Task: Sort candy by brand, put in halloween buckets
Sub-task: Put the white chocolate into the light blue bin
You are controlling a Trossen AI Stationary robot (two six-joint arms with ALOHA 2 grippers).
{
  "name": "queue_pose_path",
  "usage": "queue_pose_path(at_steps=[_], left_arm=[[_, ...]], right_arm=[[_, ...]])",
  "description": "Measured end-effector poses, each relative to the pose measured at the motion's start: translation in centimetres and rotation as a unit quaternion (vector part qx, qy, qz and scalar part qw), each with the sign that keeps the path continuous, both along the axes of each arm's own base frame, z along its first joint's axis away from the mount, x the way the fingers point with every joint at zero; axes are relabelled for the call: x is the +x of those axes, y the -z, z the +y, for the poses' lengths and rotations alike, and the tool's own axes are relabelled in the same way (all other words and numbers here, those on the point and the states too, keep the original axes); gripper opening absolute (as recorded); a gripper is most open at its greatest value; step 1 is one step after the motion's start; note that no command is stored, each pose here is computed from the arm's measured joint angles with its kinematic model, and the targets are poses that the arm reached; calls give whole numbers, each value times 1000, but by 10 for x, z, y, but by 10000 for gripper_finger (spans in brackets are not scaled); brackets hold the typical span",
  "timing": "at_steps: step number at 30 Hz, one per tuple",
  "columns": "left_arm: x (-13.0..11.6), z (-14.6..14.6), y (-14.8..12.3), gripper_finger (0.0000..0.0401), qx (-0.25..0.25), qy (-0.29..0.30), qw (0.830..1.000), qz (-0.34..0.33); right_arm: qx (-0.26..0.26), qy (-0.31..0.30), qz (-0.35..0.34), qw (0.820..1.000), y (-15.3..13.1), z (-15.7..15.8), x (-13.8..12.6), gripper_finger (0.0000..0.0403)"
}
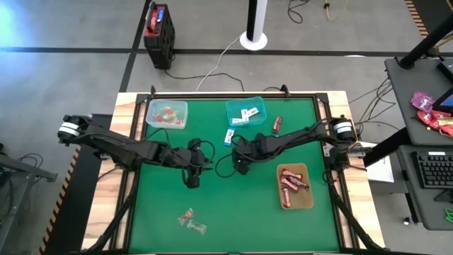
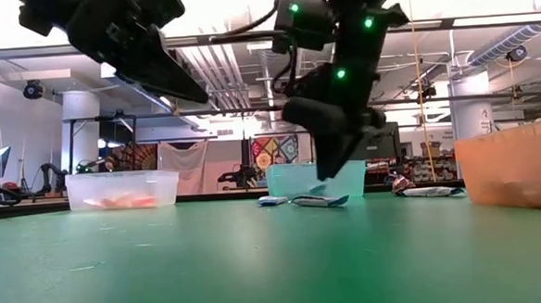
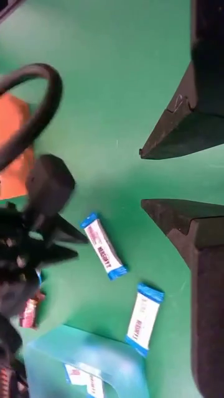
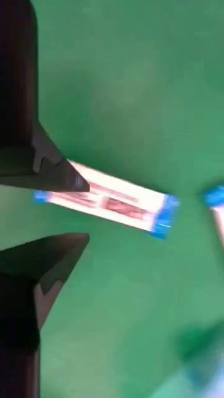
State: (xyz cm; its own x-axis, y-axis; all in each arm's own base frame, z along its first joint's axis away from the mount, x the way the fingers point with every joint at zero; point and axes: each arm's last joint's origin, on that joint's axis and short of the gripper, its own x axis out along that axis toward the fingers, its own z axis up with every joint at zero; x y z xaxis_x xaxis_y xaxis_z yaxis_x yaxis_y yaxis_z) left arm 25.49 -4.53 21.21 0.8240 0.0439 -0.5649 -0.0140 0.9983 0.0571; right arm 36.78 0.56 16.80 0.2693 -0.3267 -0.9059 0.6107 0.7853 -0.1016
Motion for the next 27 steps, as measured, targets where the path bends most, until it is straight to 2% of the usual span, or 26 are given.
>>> queue_pose_path(at_steps=[4,9,12,19,27], left_arm=[[7,-1,4,97,5,4,1000,-13],[6,-1,2,97,3,2,1000,-16],[4,-1,-3,97,4,-1,1000,-25],[4,-1,0,97,6,13,1000,-16],[13,-4,25,97,28,34,999,27]], right_arm=[[-57,17,-41,997,10,-3,5,139],[-58,33,-26,997,32,-4,1,139],[-57,36,-42,997,36,-4,2,127],[-1,-105,-121,987,34,18,19,96],[-43,-170,-126,976,18,38,18,80]])
